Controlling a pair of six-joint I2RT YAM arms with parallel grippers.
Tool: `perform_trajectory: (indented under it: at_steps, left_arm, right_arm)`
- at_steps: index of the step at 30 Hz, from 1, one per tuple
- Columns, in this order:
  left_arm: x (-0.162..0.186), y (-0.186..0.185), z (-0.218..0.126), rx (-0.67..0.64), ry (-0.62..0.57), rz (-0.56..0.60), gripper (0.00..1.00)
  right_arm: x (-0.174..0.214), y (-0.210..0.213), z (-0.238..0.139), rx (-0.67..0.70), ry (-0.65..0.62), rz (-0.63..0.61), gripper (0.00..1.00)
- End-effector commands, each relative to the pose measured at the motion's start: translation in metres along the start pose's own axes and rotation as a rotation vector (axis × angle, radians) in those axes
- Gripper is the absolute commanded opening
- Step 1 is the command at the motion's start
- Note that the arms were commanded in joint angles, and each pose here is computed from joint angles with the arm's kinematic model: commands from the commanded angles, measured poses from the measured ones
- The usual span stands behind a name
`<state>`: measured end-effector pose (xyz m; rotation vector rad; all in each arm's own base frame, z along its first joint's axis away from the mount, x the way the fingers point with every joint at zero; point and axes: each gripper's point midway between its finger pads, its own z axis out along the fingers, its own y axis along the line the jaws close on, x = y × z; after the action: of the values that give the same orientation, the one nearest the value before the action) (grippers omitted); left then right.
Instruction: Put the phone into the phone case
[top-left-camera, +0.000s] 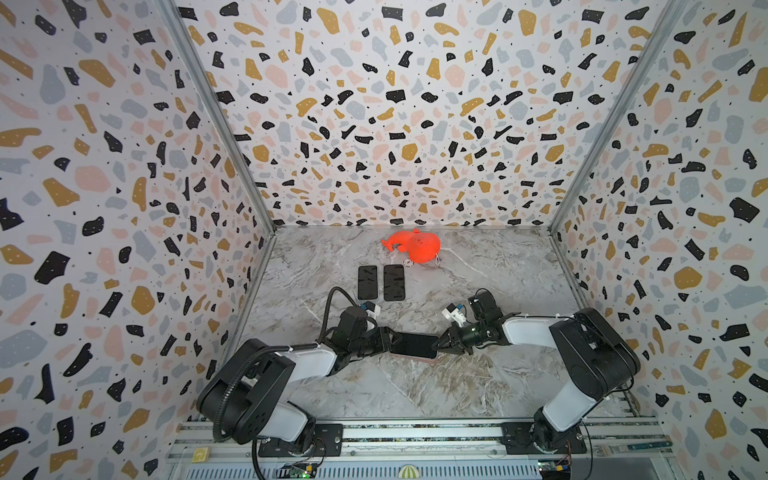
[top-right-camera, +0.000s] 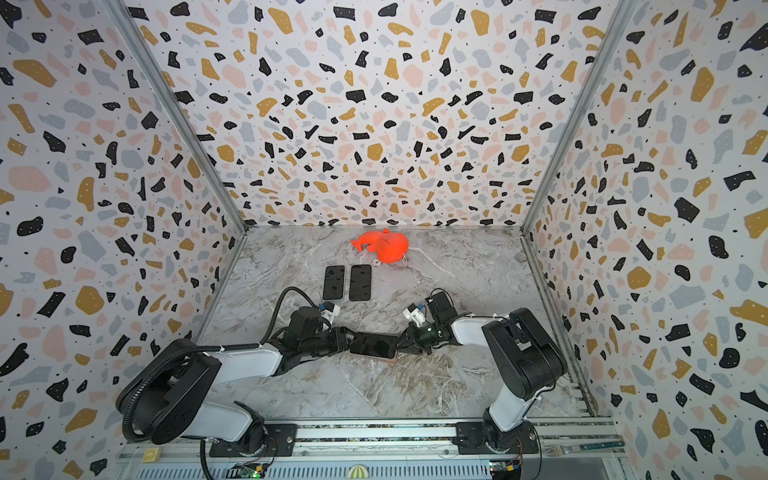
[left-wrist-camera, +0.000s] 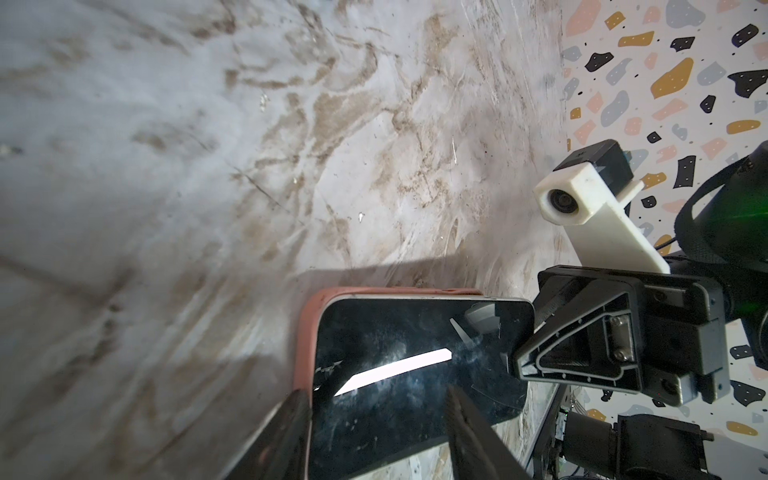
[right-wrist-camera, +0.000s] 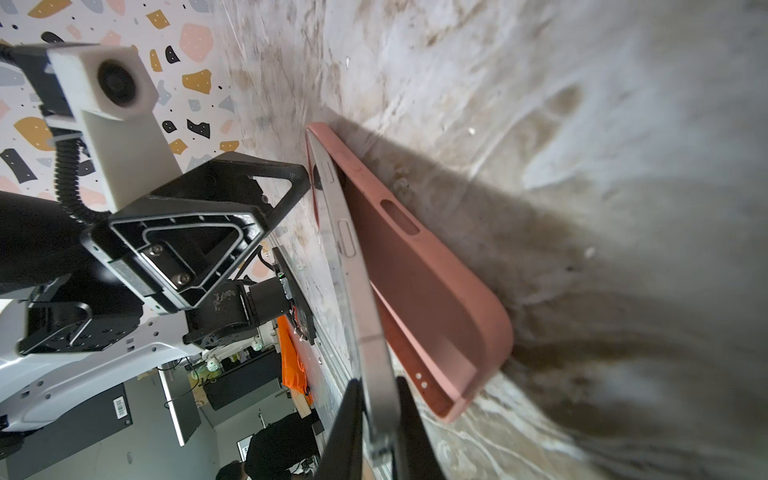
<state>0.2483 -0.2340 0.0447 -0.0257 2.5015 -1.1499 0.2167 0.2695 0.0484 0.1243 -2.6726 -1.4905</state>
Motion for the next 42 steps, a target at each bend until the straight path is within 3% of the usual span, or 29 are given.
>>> perform_trajectory:
  at_steps: [1, 13, 18, 29, 38, 42]
  left_arm:
    - [0.002, -0.003, -0.002, 0.010, 0.000, 0.019, 0.54]
    - [-0.002, -0.004, -0.005, -0.011, 0.000, 0.045, 0.56]
    - [-0.001, -0.003, -0.008, -0.025, -0.002, 0.055, 0.57]
    - [0.005, 0.003, -0.014, -0.044, -0.009, 0.055, 0.59]
    - [0.015, -0.014, -0.017, 0.028, -0.019, 0.021, 0.63]
    - [0.024, -0.020, -0.014, 0.045, -0.001, 0.022, 0.66]
  right_arm:
    - [0.010, -0.042, 0.004, 0.211, -0.009, 0.068, 0.09]
    - [0.005, -0.026, -0.011, 0.239, -0.048, 0.011, 0.45]
    - [0.003, -0.012, -0.024, 0.258, -0.078, -0.025, 0.51]
    - [0.013, -0.005, -0.041, 0.304, -0.084, -0.079, 0.56]
    - [-0.025, -0.018, -0.047, 0.514, -0.152, -0.270, 0.54]
    - [-0.040, -0.017, -0.046, 0.539, -0.174, -0.319, 0.54]
